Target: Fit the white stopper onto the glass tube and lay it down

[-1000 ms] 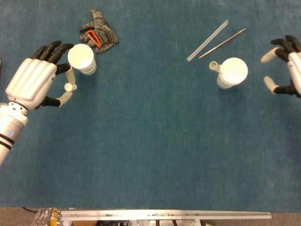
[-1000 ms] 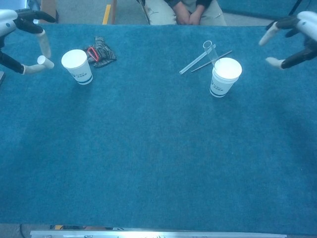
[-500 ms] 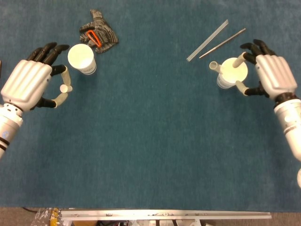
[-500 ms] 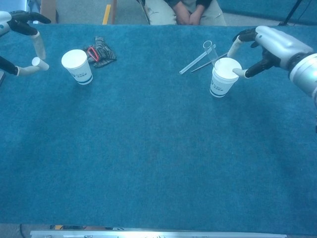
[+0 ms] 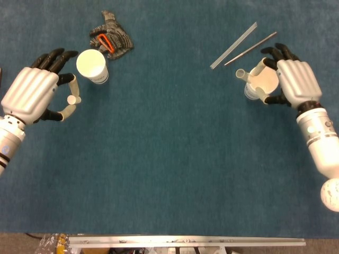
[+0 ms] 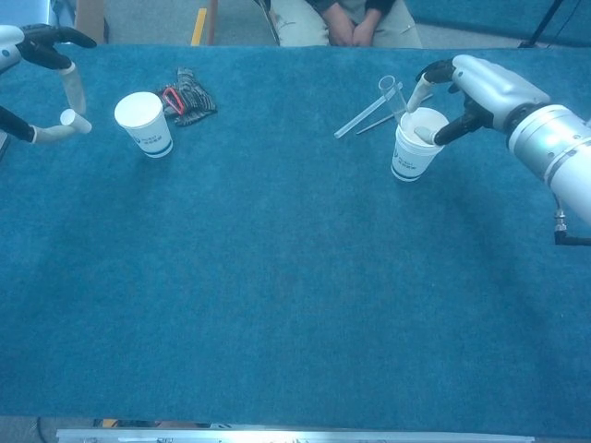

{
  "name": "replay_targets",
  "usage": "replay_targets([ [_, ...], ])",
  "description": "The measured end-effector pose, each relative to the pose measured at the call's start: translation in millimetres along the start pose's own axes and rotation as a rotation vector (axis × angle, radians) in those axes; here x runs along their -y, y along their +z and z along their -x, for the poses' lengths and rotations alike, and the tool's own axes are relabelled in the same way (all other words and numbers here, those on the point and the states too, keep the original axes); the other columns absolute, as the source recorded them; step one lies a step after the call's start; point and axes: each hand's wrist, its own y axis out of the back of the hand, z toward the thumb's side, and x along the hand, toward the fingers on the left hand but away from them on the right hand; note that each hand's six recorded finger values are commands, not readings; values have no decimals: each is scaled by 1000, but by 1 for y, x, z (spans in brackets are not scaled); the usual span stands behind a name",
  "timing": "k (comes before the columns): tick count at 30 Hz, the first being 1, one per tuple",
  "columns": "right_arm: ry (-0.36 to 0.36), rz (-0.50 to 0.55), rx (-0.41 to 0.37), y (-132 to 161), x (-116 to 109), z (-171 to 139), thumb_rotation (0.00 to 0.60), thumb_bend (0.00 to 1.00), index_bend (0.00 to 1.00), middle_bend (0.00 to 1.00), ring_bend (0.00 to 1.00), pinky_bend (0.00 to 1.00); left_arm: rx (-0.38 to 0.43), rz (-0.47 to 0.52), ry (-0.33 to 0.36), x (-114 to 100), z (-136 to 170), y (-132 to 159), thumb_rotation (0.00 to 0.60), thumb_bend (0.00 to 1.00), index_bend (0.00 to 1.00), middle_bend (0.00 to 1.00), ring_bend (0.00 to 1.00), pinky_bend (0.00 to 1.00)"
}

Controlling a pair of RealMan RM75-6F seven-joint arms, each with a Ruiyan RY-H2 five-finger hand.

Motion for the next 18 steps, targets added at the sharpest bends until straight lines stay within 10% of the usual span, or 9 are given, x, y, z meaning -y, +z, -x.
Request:
replay_targets([
  [18,9,6,3,5,8,11,600,319,457,190,36,181,5,4,-11,3,-3,-2,600,319,533,67,0,0],
])
